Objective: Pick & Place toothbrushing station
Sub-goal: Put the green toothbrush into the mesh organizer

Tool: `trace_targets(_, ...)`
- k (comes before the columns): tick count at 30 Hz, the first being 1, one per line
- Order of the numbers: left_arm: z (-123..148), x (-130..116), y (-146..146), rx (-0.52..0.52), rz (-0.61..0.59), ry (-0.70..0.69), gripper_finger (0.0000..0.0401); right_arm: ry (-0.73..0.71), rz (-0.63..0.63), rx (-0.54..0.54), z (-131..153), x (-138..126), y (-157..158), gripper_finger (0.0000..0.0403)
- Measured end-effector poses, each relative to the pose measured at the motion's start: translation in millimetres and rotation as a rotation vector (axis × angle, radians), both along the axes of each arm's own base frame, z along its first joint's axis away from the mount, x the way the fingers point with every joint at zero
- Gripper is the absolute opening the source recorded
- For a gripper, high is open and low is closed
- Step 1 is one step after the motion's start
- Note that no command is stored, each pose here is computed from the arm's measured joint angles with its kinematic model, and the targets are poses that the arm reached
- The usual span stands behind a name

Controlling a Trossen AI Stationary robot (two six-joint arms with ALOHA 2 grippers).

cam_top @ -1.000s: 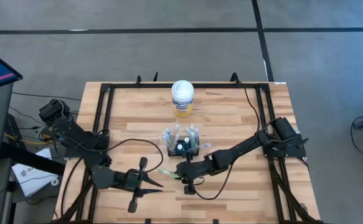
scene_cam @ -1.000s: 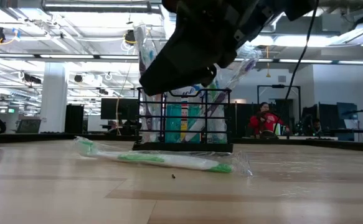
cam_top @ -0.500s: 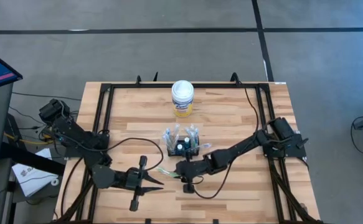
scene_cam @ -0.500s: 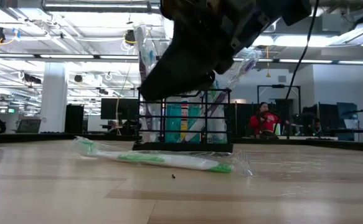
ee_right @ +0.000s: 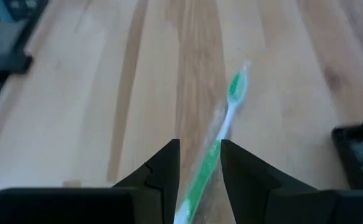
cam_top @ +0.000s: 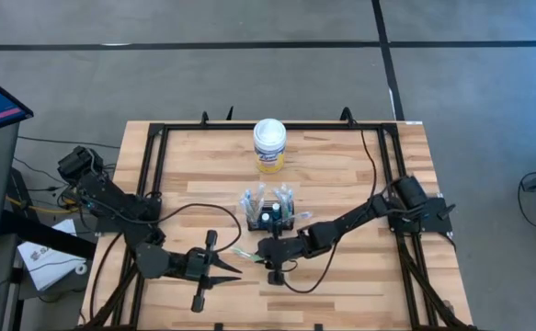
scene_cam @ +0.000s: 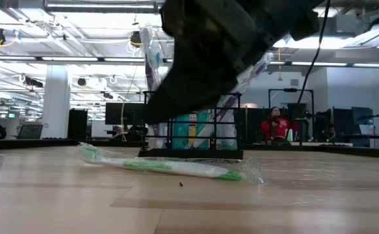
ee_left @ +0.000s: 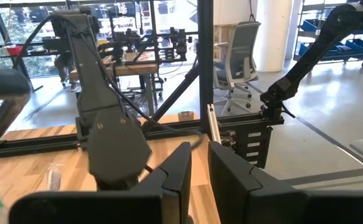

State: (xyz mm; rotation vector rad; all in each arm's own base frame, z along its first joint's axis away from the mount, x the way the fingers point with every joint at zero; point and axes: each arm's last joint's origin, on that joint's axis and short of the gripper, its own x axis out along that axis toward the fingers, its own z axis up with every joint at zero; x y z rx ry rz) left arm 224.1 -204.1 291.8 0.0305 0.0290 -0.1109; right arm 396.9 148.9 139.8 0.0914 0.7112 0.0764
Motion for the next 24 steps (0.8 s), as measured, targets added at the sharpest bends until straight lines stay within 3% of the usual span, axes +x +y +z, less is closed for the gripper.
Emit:
trace_targets(7, -0.1, 0.0, -0.1, 0.000, -0.001, 0.000, 0.0049, -0.018, -0.015, 0.007, 2.7, 3.3, -5.2, 0.0107)
trace_targets(15, -0.1, 0.0, -0.1, 0.000, -0.003, 0.000, 0.0049, 0.042, -0.021, 0.004, -21.7, 7.1, -5.8, 0.0107)
trace_targets(24, -0.1, 0.0, -0.1, 0.000, -0.002, 0.000, 0.0049, 0.036, -0.015, 0.011, -18.2, 8.7, -4.1, 0.0107)
